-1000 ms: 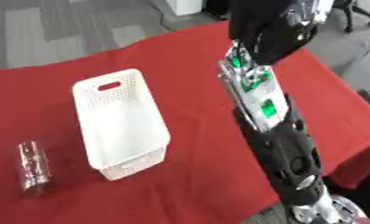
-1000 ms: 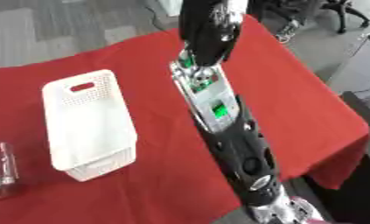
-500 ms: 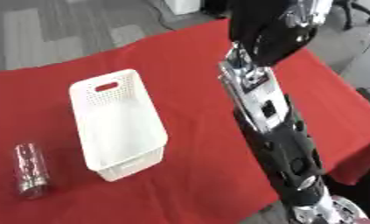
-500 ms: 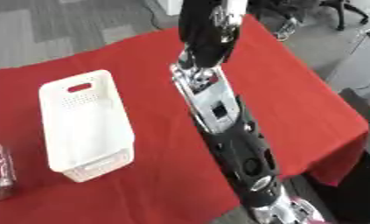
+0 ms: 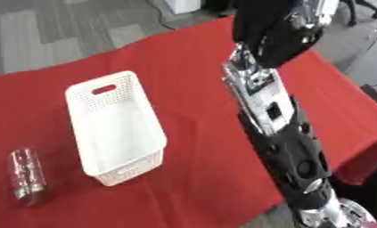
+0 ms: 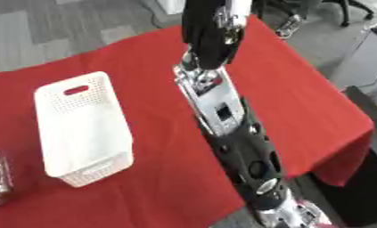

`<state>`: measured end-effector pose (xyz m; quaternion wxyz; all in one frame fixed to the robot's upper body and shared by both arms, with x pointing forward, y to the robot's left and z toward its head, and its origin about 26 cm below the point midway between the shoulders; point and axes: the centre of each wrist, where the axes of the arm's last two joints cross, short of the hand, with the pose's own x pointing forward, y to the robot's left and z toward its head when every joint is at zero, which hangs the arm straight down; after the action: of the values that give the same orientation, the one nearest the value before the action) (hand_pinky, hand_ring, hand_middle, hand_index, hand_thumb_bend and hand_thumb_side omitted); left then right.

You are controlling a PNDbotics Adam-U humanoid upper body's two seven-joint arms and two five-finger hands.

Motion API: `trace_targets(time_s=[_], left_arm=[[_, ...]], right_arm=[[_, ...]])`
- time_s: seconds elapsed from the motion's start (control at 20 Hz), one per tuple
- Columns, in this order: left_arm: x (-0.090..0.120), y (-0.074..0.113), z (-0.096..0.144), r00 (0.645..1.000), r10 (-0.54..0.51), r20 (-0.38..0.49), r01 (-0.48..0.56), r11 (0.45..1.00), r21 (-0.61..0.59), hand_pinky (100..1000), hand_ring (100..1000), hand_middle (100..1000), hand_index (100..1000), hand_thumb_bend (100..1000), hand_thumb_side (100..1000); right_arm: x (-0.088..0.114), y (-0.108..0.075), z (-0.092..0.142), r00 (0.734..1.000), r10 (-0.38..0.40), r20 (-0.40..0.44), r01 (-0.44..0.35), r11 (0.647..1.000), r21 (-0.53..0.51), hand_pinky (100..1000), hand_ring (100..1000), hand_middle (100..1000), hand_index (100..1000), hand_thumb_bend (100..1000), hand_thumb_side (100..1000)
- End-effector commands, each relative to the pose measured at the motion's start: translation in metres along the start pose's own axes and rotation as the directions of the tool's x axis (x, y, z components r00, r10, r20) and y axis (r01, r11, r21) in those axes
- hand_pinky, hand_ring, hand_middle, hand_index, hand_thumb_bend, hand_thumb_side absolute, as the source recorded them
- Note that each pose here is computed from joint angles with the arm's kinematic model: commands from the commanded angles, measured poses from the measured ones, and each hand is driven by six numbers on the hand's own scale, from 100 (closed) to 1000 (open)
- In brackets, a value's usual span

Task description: Pick up objects on the table and place them in the box.

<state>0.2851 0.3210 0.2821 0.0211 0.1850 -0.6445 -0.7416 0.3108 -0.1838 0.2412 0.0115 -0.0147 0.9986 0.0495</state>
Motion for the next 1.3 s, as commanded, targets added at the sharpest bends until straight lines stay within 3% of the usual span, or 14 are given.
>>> trace_targets(time_s=[0.05, 0.3, 0.6, 0.9, 1.3], left_arm=[[0.000, 0.013, 0.001, 0.997, -0.075, 0.002, 0.075, 0.992, -0.100, 945, 743, 823, 816, 388, 569], [0.000, 0.014, 0.000, 0.987, -0.158, -0.026, 0.148, 0.962, -0.227, 965, 779, 835, 832, 507, 522], [-0.001, 0.020, -0.003, 0.963, -0.269, -0.016, 0.249, 0.911, -0.329, 975, 810, 833, 861, 590, 447], [0.000, 0.019, -0.005, 0.912, -0.405, 0.065, 0.397, 0.833, -0.385, 966, 827, 817, 876, 630, 402], [0.003, 0.010, -0.010, 0.848, -0.478, 0.228, 0.530, 0.778, -0.339, 957, 831, 814, 870, 644, 397]], right_arm=[[0.002, 0.000, -0.006, 0.999, -0.011, 0.030, 0.011, 1.000, 0.004, 426, 503, 602, 683, 100, 1000], [0.002, 0.001, -0.006, 0.999, -0.014, 0.030, 0.014, 1.000, 0.003, 426, 504, 603, 684, 100, 1000], [0.002, 0.001, -0.006, 0.999, -0.016, 0.029, 0.016, 1.000, 0.003, 426, 504, 603, 684, 100, 1000], [0.002, 0.001, -0.006, 0.999, -0.017, 0.028, 0.017, 1.000, 0.004, 426, 504, 603, 684, 100, 1000], [0.002, 0.002, -0.007, 0.999, -0.022, 0.030, 0.022, 1.000, 0.005, 426, 504, 602, 684, 100, 1000]])
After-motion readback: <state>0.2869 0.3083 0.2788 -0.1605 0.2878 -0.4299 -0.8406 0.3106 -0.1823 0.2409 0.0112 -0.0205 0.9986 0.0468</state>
